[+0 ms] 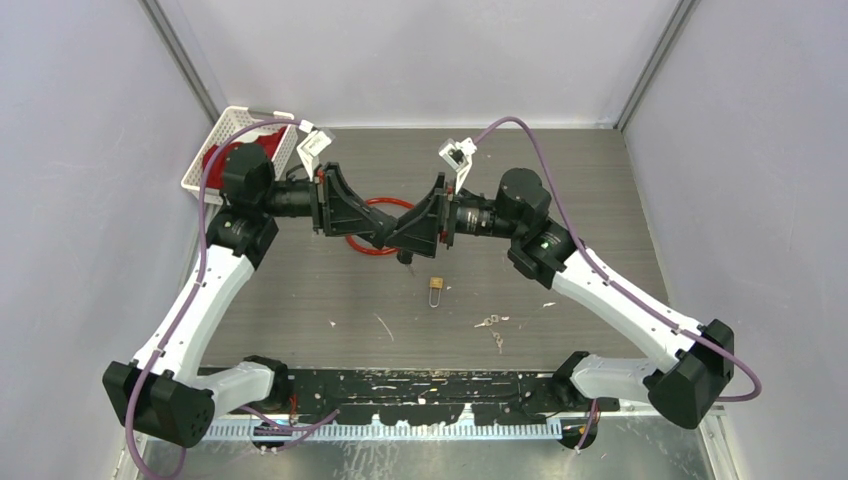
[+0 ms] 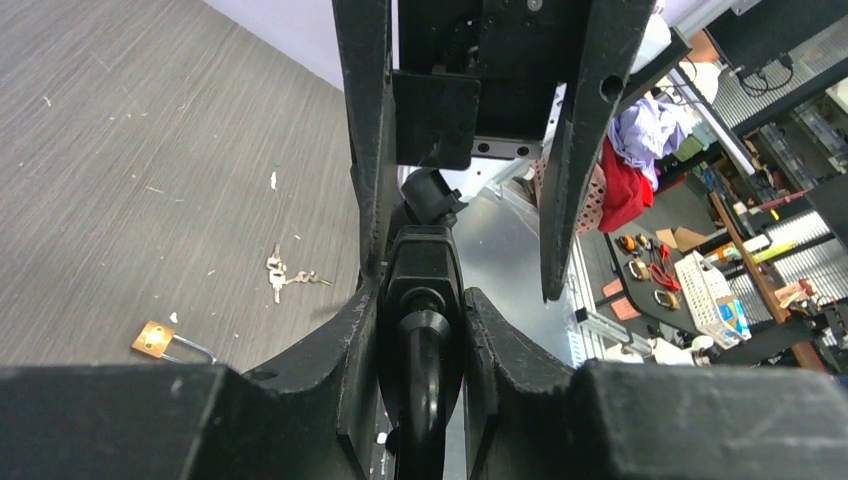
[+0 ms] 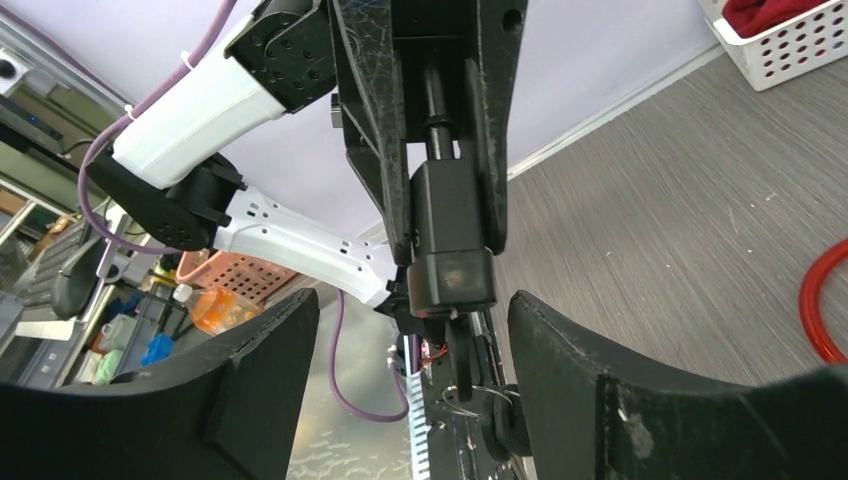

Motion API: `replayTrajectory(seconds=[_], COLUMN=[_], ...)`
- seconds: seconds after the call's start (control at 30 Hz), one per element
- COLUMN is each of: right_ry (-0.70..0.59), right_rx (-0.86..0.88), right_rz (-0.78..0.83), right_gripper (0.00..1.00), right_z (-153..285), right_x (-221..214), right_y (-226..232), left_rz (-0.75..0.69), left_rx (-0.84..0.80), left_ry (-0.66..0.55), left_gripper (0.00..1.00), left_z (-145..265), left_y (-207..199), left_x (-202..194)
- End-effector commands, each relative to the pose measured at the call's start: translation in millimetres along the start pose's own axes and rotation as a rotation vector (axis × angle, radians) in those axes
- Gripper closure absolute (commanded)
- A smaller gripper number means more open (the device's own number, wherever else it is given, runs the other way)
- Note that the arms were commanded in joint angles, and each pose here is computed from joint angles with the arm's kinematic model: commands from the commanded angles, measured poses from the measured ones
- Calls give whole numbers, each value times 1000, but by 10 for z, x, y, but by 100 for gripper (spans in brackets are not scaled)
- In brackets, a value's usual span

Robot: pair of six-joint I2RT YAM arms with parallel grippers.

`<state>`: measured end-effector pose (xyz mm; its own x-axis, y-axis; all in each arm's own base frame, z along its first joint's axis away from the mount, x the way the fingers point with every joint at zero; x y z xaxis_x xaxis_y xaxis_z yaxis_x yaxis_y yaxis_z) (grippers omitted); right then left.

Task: Unlock with the key

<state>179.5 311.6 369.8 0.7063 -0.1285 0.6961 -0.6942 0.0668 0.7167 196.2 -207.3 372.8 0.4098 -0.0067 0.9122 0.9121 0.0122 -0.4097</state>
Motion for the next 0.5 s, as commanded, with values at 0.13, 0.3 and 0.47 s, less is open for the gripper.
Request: replayTrajectory(seconds=[0.13, 0.3, 0.47], right_ry=[-3, -41, -119], right_rx=[110, 130, 143], right_rz=[5, -26, -58], right_gripper=[33, 51, 55], right_z=[-183, -230, -224], right_x=[-83, -72, -17], right_y=[121, 110, 105], left_rz=[-79, -72, -74], left_rx=[10, 7, 1], left_ry=[-58, -59, -57], left_gripper=[100, 100, 100], left_z=[2, 1, 8], left_y=[-135, -136, -157], left_x=[225, 212, 190])
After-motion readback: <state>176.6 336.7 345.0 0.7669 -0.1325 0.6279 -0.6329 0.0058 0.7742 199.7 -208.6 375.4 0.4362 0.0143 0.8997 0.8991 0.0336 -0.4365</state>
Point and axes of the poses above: each gripper's point midway between its finger pads, its own z axis back along the fingers, its own y axis along the line the jaws close on, x = y × z, the point moved 3 cm from there along z, back along the fingers, and after that the axes turned 11 degrees about -z, right-handed, at the moved point
